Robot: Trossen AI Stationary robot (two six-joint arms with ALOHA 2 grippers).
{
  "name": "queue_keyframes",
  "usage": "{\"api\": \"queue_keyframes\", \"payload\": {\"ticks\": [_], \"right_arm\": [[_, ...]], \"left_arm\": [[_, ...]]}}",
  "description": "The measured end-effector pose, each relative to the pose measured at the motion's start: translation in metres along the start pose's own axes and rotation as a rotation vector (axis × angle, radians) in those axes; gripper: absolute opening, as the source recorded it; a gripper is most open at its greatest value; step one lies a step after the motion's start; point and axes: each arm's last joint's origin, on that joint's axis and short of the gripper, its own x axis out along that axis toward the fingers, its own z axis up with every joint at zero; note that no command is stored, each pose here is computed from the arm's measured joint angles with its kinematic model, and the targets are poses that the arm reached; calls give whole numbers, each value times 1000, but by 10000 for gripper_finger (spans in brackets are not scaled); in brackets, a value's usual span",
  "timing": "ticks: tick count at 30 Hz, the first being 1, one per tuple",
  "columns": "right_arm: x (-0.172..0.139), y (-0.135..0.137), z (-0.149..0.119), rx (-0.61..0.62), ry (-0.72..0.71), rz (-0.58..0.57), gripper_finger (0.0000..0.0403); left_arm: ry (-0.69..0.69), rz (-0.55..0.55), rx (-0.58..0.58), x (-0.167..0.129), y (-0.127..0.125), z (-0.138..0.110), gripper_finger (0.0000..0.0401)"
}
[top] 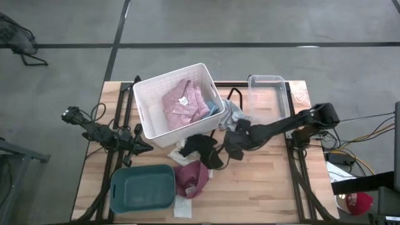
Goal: Pick & Place Cloths
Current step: Put the striped sock into the transparent bin
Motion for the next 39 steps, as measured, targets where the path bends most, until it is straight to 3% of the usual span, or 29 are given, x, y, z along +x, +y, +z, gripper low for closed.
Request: {"api": "queue_keyframes", "payload": {"ticks": [5,11,21,26,29,39], "right_arm": [[25,5,-3,-25,89,-38,279],[45,8,1,-31,145,-65,274],[50,4,10,-6,160,-54,161],[45,1,13,6,161,-54,80],[41,2,14,11,202,12,23],[12,16,28,-22,219,102,8]], "left_arm": [[0,0,0,0,0,0,23],[0,0,0,0,0,0,23],[0,0,0,0,0,0,23],[0,0,0,0,0,0,23],[0,0,0,0,0,0,23],[0,0,0,0,0,0,23]]}}
